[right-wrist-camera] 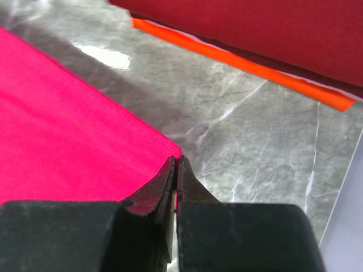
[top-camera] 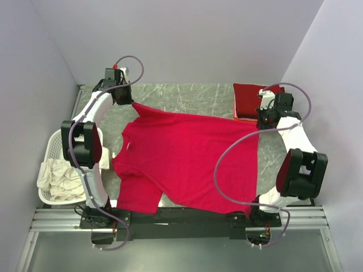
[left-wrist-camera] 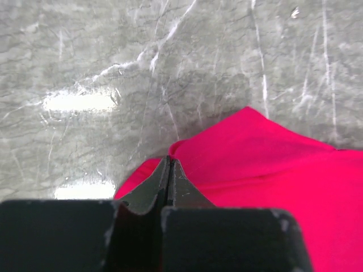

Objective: Fold and stack the t-shirts
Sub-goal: Flatten the tshirt out

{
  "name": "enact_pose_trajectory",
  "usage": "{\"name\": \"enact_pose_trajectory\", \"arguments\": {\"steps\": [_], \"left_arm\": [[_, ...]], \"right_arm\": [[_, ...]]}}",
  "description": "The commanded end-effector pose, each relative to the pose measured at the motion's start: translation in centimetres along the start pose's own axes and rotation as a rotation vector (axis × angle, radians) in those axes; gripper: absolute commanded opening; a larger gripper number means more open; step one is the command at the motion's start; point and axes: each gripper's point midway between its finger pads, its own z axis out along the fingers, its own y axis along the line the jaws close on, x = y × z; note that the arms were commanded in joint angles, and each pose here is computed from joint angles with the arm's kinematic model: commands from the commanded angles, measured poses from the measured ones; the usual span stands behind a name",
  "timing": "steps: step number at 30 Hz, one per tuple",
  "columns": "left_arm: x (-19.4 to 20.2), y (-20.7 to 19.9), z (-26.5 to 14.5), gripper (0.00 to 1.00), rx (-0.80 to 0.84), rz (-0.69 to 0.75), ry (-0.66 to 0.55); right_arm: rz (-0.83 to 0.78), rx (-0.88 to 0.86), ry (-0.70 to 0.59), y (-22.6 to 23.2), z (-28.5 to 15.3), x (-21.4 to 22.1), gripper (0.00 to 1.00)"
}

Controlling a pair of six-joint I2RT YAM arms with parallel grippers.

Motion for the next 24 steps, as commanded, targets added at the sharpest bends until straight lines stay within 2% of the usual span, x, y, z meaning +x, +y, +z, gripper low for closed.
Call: {"name": "enact_pose_trajectory", "arguments": {"steps": [1, 13, 24], "left_arm": [[-2.8, 0.0, -2.8, 0.00, -0.005, 0.011, -0.110], [-4.9, -0.6, -6.6, 0.00, 0.005, 0.018, -0.210], [-7.4, -1.5, -11.0, 0.00, 0.010, 0.029, -0.316]], "right_arm": [[-0.058, 0.007, -0.071, 1.1, -1.7, -1.6, 0.00], [-0.169, 0.037, -0.231, 4.9, -7.6, -6.2, 0.00], [-0.209, 0.053, -0.334, 6.1, -12.4, -9.1, 0.00]]}}
